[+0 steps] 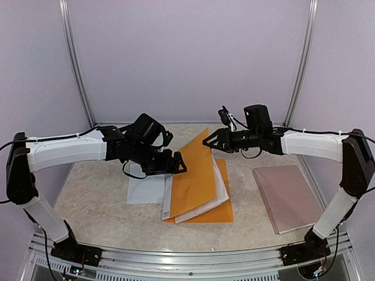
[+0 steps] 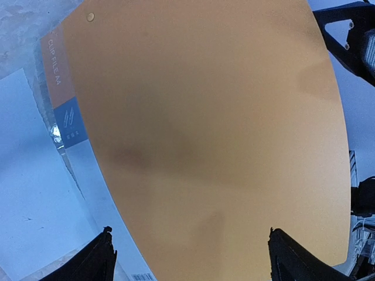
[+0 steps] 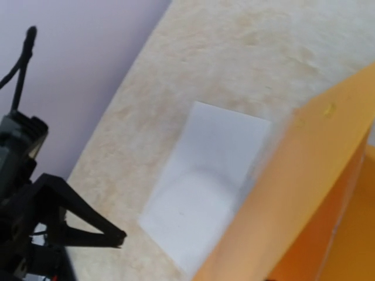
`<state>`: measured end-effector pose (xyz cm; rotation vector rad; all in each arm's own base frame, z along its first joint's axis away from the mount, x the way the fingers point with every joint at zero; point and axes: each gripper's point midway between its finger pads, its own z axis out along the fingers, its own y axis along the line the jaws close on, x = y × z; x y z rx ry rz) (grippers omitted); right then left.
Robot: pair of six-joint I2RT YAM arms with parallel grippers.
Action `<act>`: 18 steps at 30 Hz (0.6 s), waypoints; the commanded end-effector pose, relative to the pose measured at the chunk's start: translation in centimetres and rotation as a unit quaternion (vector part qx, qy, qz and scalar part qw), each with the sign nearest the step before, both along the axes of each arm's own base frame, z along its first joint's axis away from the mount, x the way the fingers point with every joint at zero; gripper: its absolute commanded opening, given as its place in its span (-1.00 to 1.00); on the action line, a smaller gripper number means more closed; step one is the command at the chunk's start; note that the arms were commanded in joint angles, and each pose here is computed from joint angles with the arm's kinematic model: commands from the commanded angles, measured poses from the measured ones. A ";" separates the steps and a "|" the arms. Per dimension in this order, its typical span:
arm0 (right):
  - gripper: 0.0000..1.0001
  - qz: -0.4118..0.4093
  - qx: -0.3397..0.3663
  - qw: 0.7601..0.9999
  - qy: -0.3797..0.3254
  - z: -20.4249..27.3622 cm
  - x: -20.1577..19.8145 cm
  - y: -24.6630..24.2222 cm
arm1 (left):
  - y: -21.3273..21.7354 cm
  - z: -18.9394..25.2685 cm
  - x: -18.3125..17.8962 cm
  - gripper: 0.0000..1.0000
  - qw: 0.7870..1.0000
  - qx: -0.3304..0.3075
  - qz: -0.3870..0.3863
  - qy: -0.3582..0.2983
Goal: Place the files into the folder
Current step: Pick up the folder with files from the center of the board, then pass from the right arm to the left
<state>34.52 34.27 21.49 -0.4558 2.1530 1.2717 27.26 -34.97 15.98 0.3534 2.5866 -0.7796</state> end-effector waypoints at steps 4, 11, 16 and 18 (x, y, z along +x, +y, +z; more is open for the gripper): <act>0.05 0.036 0.004 0.999 -0.018 2.5 -0.7 3.4 | 2.0 3.0 -0.6 0.74 1.000 -0.007 0.018 -0.024; 0.07 0.068 -0.002 0.997 -0.023 3.0 -1.5 7.1 | 3.3 6.5 -1.5 0.74 0.998 -0.042 0.036 -0.042; 0.07 0.078 -0.002 0.997 -0.023 2.8 -1.7 8.9 | 3.2 8.6 -2.1 0.72 0.995 -0.075 0.045 -0.049; 0.08 0.080 -0.001 0.997 -0.023 3.0 -1.7 9.4 | 2.8 8.7 -2.4 0.72 0.994 -0.085 0.044 -0.048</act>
